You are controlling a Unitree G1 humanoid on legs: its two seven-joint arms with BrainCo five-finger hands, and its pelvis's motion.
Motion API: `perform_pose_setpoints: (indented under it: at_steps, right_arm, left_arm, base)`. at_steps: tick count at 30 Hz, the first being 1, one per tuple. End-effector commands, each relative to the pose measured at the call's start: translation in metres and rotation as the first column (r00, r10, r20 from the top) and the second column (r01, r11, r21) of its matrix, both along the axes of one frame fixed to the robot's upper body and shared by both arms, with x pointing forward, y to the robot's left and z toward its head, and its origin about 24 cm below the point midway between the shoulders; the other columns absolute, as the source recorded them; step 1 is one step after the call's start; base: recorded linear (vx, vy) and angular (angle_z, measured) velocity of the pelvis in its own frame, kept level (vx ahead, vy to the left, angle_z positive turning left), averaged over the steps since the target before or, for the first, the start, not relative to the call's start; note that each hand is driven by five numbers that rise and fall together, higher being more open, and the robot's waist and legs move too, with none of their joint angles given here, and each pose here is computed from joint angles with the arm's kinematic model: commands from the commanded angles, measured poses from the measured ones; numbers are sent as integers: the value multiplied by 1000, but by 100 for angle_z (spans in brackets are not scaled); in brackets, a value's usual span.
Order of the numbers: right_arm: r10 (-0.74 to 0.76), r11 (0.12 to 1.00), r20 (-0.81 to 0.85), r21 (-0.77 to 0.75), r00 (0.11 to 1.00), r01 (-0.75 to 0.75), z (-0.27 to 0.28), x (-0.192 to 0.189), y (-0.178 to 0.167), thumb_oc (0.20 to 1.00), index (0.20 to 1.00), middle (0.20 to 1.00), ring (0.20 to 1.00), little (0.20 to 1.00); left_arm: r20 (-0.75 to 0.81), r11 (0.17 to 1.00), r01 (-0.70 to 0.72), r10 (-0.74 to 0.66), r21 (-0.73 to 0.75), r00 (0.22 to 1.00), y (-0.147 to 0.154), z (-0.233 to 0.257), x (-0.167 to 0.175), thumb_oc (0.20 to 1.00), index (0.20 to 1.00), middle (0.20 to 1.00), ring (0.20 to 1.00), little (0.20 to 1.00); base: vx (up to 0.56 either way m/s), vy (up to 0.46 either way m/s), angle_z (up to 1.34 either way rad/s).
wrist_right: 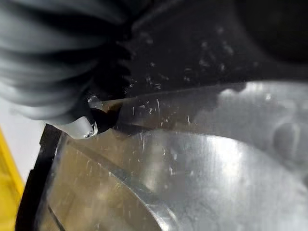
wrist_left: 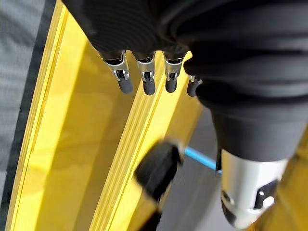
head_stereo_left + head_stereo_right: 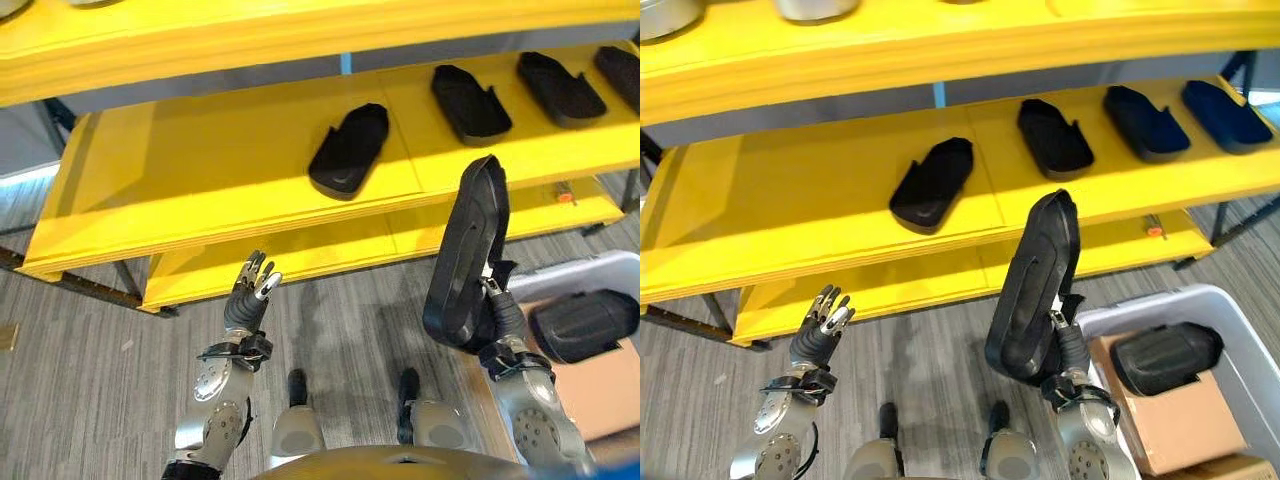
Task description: Move parts from the plastic box to the shelf.
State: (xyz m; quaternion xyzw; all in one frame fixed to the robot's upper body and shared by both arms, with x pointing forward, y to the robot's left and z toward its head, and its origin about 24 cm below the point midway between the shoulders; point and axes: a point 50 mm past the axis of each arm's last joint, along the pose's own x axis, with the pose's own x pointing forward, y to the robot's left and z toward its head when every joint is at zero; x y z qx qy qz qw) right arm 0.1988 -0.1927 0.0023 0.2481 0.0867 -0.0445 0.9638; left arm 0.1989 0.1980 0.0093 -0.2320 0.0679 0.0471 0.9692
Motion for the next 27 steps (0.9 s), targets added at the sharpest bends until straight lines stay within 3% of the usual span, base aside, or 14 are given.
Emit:
perform_pose_setpoints:
  at_steps: [1,18,27]
  right_arm:
    - [9,999,230,35,973,-18,41,22,6,200,200,200,200,200]
    - [159,984,281,34,946,-176,54,46,45,200,200,200,200,200]
    - [186,982,236,-11,954,-189,45,38,34,200,200,200,200,200]
  left_arm:
    - [142,999,-11,5,40,990,11,30,1,1000,1000,1000,1000,1000]
    - [168,987,-38,11,157,986,27,43,12,1000,1000,1000,1000,1000]
    - [151,995,-2,-13,99,988,16,34,5,1000,1000,1000,1000,1000]
  base:
    - [74,269,19]
    - [80,218,22]
    - [105,-86,-7]
